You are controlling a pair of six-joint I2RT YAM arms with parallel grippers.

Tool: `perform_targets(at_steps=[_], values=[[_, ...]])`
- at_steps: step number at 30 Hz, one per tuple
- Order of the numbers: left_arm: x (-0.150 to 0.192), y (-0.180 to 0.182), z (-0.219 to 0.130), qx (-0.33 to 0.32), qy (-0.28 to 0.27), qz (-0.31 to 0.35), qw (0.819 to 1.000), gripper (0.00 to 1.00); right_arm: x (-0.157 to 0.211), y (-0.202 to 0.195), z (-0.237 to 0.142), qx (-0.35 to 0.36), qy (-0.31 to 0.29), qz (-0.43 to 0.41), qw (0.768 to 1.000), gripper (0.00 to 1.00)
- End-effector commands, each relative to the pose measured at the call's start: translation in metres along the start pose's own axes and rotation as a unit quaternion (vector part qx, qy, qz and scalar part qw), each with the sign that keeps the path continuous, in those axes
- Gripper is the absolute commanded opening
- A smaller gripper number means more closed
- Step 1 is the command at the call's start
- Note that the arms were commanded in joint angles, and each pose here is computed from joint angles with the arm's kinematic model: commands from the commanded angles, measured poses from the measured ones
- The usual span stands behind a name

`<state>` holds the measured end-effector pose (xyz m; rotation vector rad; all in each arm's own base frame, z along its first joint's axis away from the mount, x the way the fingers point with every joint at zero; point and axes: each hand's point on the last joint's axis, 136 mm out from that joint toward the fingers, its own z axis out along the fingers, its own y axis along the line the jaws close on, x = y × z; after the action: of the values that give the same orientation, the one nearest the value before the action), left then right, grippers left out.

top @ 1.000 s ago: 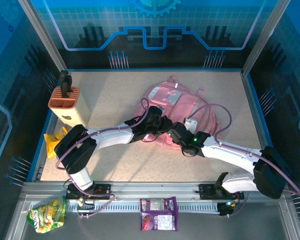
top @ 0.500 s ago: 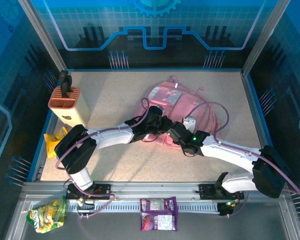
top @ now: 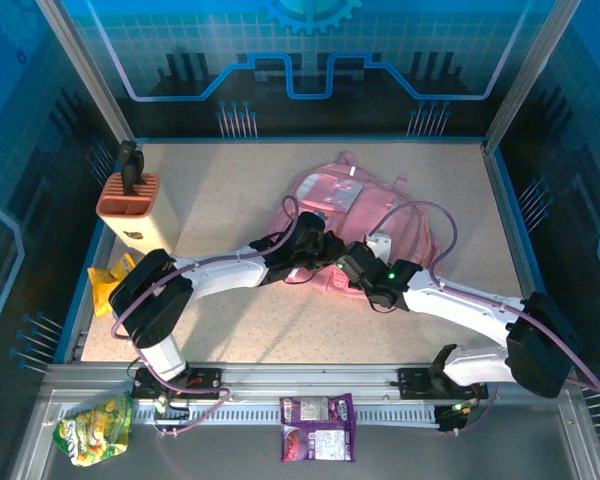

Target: Pack books, pencil case, and school supplies into a backpack

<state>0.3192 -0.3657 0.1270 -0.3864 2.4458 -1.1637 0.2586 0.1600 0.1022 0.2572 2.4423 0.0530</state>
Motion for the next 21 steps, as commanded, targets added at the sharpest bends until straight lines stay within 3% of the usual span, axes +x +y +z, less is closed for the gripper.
perform_targets(at_steps=[1, 10, 21], values=[[-0.010, -0.025, -0.008, 0.027, -0.019, 0.023, 0.999, 0.09, -0.008, -0.016, -0.001, 0.023, 0.000, -0.022, 0.999, 0.18], [-0.011, -0.025, -0.007, 0.027, -0.019, 0.021, 0.999, 0.10, -0.004, 0.011, 0.018, -0.017, 0.035, -0.024, 0.999, 0.24], [-0.020, -0.009, -0.009, 0.001, -0.026, 0.029, 0.999, 0.09, -0.009, -0.009, 0.010, 0.004, 0.019, -0.057, 0.998, 0.07]])
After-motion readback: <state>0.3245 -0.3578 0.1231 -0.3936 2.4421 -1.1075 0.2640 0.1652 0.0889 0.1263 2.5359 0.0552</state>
